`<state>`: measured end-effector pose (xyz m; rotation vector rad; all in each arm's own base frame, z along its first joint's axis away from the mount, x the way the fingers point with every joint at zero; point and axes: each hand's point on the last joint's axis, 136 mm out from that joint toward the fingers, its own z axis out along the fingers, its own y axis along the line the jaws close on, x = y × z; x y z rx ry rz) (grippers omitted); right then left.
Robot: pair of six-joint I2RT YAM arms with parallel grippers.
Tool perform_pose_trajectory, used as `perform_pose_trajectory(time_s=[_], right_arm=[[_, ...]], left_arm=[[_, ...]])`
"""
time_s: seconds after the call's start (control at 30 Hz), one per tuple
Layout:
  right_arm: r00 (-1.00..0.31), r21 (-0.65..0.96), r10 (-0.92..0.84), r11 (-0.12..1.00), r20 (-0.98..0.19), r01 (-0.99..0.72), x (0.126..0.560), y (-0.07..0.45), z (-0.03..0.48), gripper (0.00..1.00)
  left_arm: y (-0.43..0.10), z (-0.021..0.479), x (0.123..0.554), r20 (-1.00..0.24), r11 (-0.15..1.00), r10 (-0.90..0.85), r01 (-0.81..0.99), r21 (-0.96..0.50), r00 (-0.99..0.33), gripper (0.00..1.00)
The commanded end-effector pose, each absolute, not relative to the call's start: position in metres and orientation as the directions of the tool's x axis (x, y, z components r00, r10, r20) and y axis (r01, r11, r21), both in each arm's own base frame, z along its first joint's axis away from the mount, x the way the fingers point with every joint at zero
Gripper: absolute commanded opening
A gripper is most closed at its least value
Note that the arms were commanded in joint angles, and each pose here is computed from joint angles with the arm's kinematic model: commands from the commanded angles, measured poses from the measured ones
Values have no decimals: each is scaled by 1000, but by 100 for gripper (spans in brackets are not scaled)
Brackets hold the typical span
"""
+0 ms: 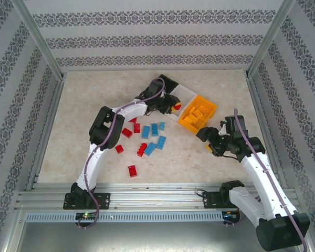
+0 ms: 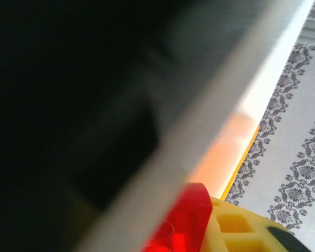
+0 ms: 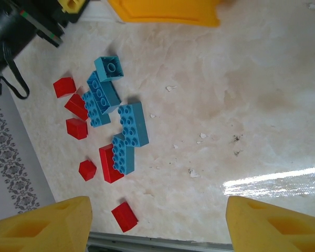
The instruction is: Sort the legos into containers by color
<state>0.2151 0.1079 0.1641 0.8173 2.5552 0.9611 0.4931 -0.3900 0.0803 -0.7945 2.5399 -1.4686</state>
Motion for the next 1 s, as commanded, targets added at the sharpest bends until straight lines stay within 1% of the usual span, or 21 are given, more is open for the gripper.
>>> perform_pose_trajectory(time_s=[0.0,0.13,0.27,0.4,0.43,0.77,0.97], right_arm=[[-806,671,588,623,-63,402,210,108,162,68],[-804,677,592,618,-64,401,210,108,163,69],[-796,681,601,612,-71,401,210,107,166,69],[-794,682,603,613,-77,399,209,106,169,69],[-792,683,606,611,-79,399,209,106,171,69],[-799,694,591,622,-111,364,215,108,185,68],[-821,700,557,637,-128,323,225,114,193,68]], left_arm=[[-392,52,474,245,400,-501,-473,-785,-830,31],[-393,60,475,224,413,-487,-449,-792,-844,44],[-396,74,478,199,422,-469,-416,-806,-861,50],[-397,85,481,179,431,-453,-390,-814,-873,62],[-397,88,482,174,430,-452,-385,-817,-875,63],[-400,141,487,114,392,-428,-299,-870,-896,65],[-401,182,482,88,336,-411,-240,-911,-908,65]])
